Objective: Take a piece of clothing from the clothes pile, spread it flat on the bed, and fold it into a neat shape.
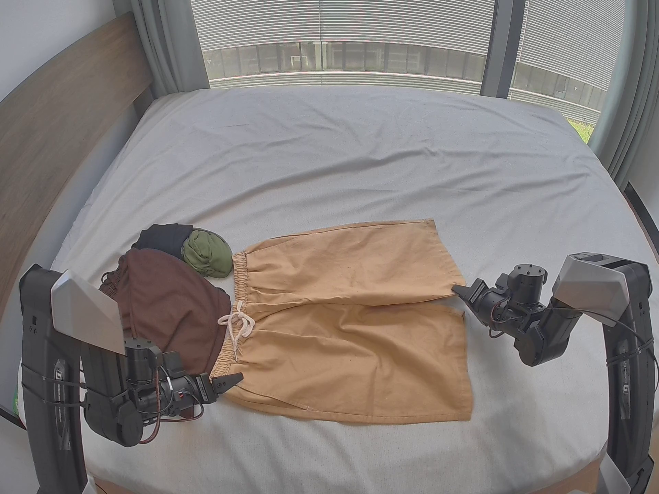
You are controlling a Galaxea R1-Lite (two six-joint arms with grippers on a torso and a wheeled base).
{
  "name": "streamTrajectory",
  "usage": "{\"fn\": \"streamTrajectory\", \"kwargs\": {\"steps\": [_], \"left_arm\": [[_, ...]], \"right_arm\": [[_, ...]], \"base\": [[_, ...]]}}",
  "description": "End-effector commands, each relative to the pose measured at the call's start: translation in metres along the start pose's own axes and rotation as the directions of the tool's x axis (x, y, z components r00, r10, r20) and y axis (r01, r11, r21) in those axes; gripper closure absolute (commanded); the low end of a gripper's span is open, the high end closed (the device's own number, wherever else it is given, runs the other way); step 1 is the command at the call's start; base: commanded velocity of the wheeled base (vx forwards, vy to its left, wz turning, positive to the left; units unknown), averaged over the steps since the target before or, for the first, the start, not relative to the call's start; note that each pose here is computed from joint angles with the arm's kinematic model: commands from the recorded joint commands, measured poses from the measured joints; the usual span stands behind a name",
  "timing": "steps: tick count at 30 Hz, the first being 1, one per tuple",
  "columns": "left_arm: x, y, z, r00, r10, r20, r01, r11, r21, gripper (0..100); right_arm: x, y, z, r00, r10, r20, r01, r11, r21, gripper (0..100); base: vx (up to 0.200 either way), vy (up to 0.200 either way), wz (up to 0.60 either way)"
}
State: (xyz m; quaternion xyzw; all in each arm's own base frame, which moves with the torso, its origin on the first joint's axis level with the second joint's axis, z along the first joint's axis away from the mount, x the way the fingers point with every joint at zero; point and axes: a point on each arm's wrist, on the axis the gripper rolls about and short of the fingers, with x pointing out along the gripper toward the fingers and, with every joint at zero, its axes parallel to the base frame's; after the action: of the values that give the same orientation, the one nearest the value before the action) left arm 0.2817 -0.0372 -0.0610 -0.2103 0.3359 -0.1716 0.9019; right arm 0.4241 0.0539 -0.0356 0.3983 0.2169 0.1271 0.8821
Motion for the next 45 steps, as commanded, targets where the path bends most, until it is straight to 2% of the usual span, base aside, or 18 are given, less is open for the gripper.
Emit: {"fn": "streamTrajectory", "kwargs": {"steps": [1, 4, 7, 13, 17, 25, 30, 31, 39, 45], "left_arm": [[-0.001, 0.001, 0.0, 1.0, 0.005, 0.0, -0.005, 1.0, -0.003, 0], [-0.001, 0.002, 0.001, 1.0, 0.008, 0.003, -0.008, 1.0, -0.006, 0], [-0.002, 0.004, 0.002, 1.0, 0.016, 0.011, -0.016, 1.0, -0.012, 0], [-0.003, 0.007, 0.003, 1.0, 0.021, 0.015, -0.021, 1.0, -0.022, 0], [-0.003, 0.007, 0.002, 1.0, 0.022, 0.009, -0.021, 0.999, -0.026, 0], [-0.003, 0.002, 0.003, 1.0, 0.006, 0.01, -0.005, 0.997, -0.072, 0], [-0.001, -0.001, 0.0, 1.0, -0.005, -0.001, 0.005, 0.997, -0.072, 0], [-0.001, -0.001, 0.0, 1.0, -0.004, 0.0, 0.004, 0.997, -0.073, 100], [0.001, -0.001, 0.002, 1.0, -0.007, 0.009, 0.008, 0.997, -0.083, 100], [0.002, 0.0, 0.001, 1.0, -0.006, 0.005, 0.006, 0.996, -0.085, 100]], "right_arm": [[-0.001, 0.001, -0.001, 1.0, 0.007, 0.003, -0.007, 1.0, -0.024, 0], [-0.013, 0.002, -0.004, 1.0, -0.003, -0.001, 0.003, 0.999, -0.037, 0], [-0.032, 0.01, 0.0, 1.0, -0.008, 0.003, 0.008, 0.996, -0.085, 0], [-0.074, 0.011, -0.017, 0.998, -0.053, -0.031, 0.046, 0.983, -0.178, 0], [-0.089, 0.01, -0.02, 0.999, -0.031, 0.009, 0.032, 0.981, -0.193, 0], [-0.09, 0.001, -0.013, 0.998, -0.049, 0.034, 0.054, 0.981, -0.185, 0], [-0.09, 0.0, -0.013, 0.998, -0.049, 0.034, 0.054, 0.981, -0.185, 0], [-0.09, 0.0, -0.013, 0.998, -0.049, 0.034, 0.054, 0.981, -0.185, 0], [-0.091, -0.001, -0.016, 0.998, -0.058, 0.023, 0.061, 0.981, -0.185, 0], [-0.103, -0.003, -0.037, 0.993, -0.094, -0.067, 0.074, 0.965, -0.253, 0]], "base": [[0.0, 0.0, 0.0], [0.0, 0.0, 0.0], [0.0, 0.0, 0.0], [0.0, 0.0, 0.0], [0.0, 0.0, 0.0], [0.0, 0.0, 0.0], [0.0, 0.0, 0.0], [0.0, 0.0, 0.0], [0.0, 0.0, 0.0], [0.0, 0.0, 0.0]]}}
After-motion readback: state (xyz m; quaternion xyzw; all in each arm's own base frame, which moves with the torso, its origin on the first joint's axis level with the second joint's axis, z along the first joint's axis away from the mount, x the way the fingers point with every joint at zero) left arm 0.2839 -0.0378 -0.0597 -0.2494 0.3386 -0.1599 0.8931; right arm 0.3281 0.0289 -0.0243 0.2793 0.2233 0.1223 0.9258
